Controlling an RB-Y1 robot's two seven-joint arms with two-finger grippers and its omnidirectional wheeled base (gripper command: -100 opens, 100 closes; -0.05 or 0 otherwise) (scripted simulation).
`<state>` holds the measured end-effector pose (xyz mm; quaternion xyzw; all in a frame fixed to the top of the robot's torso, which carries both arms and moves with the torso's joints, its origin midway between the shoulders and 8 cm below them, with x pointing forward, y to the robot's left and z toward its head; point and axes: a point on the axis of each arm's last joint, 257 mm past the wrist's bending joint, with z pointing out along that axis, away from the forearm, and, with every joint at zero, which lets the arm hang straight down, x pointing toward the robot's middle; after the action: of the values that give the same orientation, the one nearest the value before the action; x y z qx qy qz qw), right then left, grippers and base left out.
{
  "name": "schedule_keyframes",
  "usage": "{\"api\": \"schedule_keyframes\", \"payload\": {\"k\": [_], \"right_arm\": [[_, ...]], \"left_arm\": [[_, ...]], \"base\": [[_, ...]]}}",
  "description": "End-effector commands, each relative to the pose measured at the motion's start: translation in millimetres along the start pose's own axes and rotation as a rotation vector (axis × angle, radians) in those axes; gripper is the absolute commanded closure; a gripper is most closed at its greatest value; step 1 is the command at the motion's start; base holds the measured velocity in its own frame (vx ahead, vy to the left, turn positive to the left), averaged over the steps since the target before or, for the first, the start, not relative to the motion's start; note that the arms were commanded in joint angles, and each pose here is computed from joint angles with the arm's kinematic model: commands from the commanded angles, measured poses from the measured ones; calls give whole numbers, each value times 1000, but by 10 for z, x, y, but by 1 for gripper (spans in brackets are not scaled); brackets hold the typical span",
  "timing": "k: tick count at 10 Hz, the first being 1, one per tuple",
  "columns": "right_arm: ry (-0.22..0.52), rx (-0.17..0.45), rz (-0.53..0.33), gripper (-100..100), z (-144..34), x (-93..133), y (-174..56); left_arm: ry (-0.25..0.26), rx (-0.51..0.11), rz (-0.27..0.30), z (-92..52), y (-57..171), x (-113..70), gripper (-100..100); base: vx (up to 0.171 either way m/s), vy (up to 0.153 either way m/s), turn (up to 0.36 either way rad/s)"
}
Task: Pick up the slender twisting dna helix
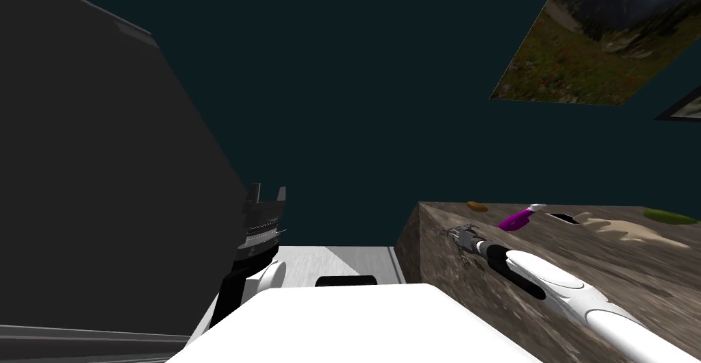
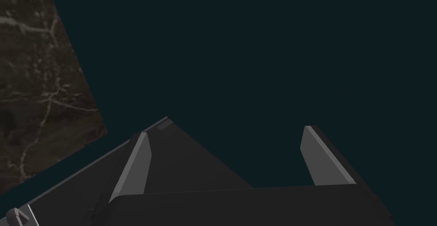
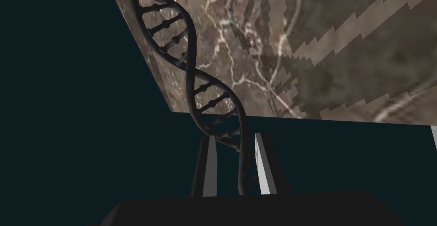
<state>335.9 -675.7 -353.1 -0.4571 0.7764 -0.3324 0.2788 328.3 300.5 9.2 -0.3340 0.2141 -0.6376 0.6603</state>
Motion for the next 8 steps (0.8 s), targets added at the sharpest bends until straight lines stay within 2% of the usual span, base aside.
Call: {"api": "schedule_keyframes", "payload": {"k": [1, 2, 3, 5, 6, 8], "right_arm": [[11, -19, -6, 100, -83, 91, 130], [-7, 20, -18, 100, -148, 47, -80], [-17, 14, -23, 100, -196, 22, -25], [-2, -18, -26, 100, -275, 128, 166], [-20, 19, -42, 100, -345, 73, -36], [-25, -5, -50, 100, -436, 84, 112]], "left_arm": [[0, 0, 0, 0, 0, 0, 0], [0, 0, 0, 0, 0, 0, 0], [0, 0, 0, 0, 0, 0, 0], [0, 0, 0, 0, 0, 0, 0], [0, 0, 0, 1, 0, 0, 0], [0, 0, 0, 0, 0, 0, 0]], "base": [[54, 14, 18], [108, 36, -115], [124, 24, -74], [34, 12, 21], [84, 21, -108], [78, 26, -49]]}}
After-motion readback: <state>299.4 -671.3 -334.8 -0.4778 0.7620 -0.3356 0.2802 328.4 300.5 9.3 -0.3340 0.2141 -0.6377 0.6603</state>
